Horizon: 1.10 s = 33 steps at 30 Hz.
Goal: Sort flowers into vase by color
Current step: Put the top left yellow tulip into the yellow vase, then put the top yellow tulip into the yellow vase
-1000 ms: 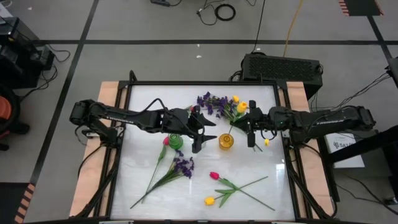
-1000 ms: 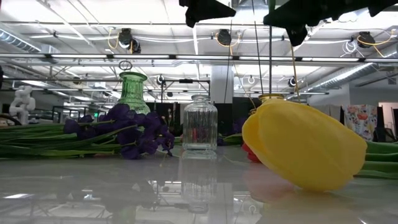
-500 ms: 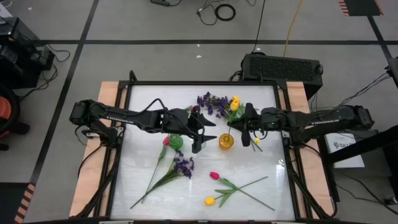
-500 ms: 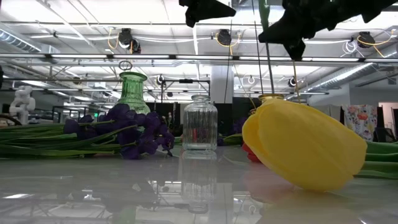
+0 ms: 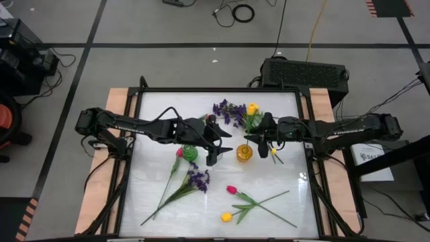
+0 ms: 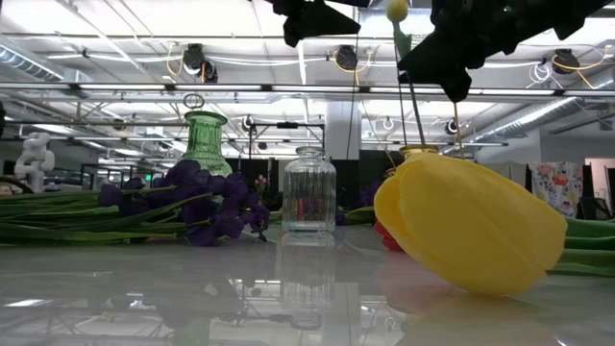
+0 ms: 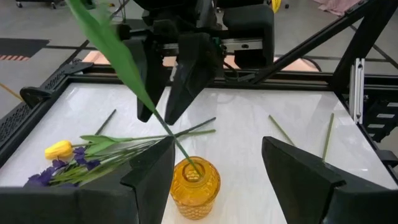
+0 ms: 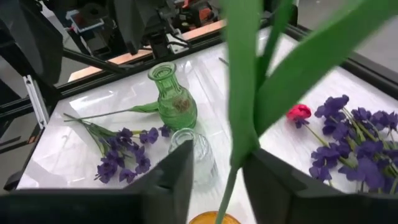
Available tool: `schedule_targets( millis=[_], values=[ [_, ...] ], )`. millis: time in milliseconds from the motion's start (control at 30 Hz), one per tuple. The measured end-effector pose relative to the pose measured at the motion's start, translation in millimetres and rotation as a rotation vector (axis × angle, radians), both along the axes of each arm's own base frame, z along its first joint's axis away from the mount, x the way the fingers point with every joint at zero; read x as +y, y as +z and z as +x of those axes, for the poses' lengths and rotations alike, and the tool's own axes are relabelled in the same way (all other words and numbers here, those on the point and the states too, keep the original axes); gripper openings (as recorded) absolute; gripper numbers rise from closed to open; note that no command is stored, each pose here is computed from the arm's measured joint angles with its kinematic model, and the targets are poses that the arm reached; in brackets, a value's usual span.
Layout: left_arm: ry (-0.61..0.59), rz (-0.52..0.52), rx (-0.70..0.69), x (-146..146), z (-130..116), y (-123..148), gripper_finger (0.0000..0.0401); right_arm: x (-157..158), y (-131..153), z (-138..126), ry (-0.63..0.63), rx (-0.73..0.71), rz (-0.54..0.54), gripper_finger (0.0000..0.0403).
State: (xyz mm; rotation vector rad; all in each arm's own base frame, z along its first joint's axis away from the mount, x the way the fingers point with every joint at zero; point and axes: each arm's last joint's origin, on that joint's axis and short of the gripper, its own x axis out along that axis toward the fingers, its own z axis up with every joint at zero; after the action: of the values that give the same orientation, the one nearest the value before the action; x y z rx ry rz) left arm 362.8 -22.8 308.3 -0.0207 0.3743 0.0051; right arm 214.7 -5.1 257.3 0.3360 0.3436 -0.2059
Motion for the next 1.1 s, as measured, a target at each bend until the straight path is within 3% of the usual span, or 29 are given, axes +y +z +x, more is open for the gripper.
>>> schedule_targets(
  millis=[367, 500, 800, 1100],
  values=[
    [0.0, 0.0, 0.005, 0, 0, 0, 0.0248, 0, 4, -13, -0.013, 0.02, 0.06, 0.0285],
    [-0.001, 0.001, 0.007, 0, 0, -1, 0.0248, 1, 6, -27, -0.028, 0.07, 0.096, 0.0322],
    [-0.006, -0.001, 0.015, 0, -1, -1, 0.0248, -3, 11, -64, -0.202, 0.193, 0.119, 0.0334],
    [-0.007, -0.003, 0.022, 0, -1, -2, 0.0248, -17, -17, -72, -0.621, 0.359, 0.029, 0.0318]
  ],
)
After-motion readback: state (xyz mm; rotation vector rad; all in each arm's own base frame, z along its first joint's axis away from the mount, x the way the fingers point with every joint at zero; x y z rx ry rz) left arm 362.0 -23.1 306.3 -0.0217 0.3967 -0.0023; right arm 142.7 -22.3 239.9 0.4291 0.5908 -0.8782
